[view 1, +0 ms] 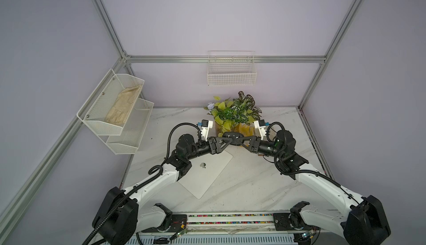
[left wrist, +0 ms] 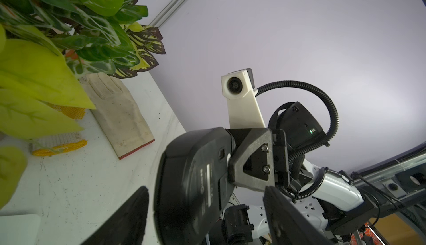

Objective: Insert the wireless mouse receiver into the laptop
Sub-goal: Pick up the mouse from the center of the board, then remove the lid from the mouse.

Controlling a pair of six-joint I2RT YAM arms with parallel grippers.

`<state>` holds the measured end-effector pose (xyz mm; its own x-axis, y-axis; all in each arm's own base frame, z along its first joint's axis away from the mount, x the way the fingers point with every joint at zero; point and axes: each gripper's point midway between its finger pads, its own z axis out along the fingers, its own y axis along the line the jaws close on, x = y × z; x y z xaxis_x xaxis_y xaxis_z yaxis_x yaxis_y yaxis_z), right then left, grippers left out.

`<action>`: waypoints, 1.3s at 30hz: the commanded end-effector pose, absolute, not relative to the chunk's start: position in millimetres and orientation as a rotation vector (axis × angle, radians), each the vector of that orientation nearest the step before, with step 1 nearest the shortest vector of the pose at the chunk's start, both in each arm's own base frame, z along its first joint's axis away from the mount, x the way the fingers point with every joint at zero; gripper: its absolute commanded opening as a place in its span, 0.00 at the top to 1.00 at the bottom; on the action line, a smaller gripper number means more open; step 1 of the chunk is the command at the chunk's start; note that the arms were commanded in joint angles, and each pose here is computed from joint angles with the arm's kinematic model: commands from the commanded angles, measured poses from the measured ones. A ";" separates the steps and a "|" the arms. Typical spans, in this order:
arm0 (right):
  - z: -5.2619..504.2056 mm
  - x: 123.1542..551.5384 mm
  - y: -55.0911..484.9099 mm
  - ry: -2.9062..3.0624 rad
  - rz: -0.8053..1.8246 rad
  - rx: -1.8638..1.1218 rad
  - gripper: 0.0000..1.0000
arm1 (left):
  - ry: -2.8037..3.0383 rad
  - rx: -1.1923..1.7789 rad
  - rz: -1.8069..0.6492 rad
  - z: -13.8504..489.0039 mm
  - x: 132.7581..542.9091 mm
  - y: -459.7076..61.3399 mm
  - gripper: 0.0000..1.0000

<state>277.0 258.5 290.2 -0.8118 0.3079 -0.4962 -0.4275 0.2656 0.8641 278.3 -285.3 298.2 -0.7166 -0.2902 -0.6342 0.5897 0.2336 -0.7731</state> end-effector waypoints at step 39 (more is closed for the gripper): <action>302.3 277.5 248.0 1.990 1.544 -0.222 0.50 | 1.742 0.533 -1.661 321.6 259.8 -292.3 0.90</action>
